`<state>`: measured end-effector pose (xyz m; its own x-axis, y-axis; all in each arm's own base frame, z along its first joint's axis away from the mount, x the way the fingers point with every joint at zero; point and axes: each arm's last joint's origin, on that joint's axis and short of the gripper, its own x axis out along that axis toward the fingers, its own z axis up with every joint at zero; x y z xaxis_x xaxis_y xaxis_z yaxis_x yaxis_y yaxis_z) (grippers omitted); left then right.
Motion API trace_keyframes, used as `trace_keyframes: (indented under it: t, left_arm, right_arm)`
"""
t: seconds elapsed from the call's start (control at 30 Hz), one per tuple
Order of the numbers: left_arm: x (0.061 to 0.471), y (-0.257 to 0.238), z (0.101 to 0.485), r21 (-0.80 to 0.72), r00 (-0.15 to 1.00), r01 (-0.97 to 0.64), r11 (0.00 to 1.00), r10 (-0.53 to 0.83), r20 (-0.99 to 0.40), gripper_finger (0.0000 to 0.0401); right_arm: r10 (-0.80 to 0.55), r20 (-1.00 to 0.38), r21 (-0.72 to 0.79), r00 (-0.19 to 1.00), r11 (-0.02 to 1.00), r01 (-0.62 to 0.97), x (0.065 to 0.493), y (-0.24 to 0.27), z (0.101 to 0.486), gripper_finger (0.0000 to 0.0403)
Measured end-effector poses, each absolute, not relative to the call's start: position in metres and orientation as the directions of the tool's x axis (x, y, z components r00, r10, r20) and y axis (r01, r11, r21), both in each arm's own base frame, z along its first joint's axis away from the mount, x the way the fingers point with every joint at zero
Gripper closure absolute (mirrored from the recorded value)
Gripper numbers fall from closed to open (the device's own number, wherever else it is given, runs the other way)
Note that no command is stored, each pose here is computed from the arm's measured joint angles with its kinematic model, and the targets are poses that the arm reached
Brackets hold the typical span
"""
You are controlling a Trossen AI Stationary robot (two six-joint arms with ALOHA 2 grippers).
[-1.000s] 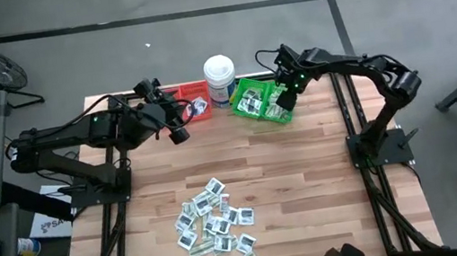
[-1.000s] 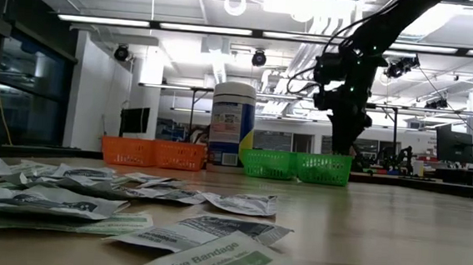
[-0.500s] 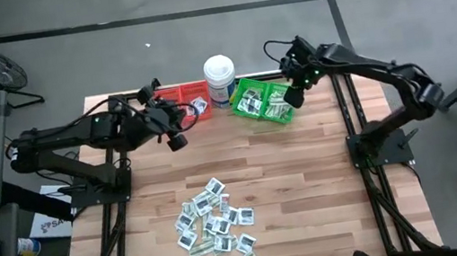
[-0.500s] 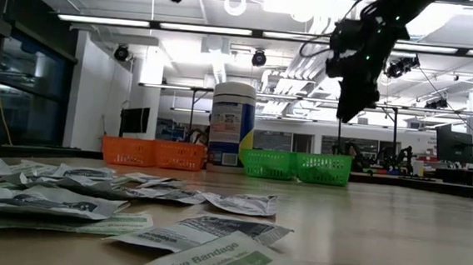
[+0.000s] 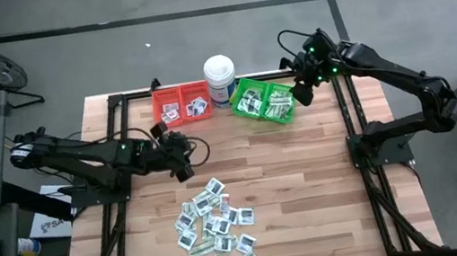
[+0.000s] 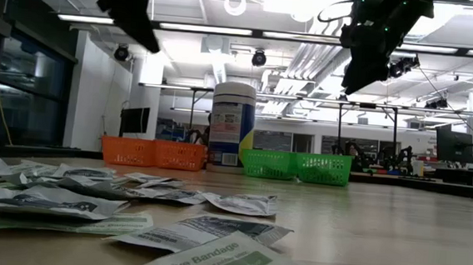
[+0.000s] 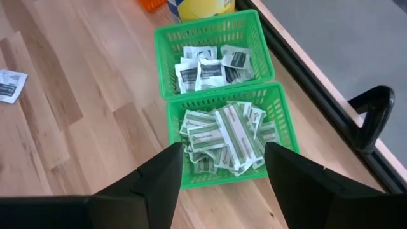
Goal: Pick & Place First Aid Supplies
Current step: Put the black towelette pack into the left green bin
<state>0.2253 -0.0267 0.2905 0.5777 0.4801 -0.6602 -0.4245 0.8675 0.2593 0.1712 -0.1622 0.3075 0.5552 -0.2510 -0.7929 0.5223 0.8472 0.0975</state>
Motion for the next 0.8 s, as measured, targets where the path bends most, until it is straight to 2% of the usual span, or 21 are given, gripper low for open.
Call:
trace_keyframes:
  t: [0.23,0.53,0.67,0.8]
  left_arm:
    - [0.215,-0.051,0.250,0.091,0.564,-0.357,0.930,0.292,-0.772,0.0209]
    - [0.194,-0.087,0.221,-0.074,0.507,-0.240,0.968,0.060,-0.860,0.0209]
    - [0.185,-0.098,0.211,-0.115,0.477,-0.221,0.969,0.005,-0.879,0.0209]
    - [0.182,-0.108,0.199,-0.198,0.532,-0.215,0.956,-0.056,-0.845,0.0209]
  right_arm:
    - [-0.254,-0.787,0.095,0.562,0.851,0.517,0.169,-0.160,0.310,0.0187]
    - [-0.253,-0.788,0.095,0.562,0.851,0.517,0.169,-0.160,0.310,0.0187]
    - [-0.253,-0.788,0.095,0.562,0.851,0.517,0.169,-0.160,0.310,0.0187]
    - [-0.252,-0.788,0.095,0.562,0.851,0.516,0.169,-0.160,0.310,0.0187]
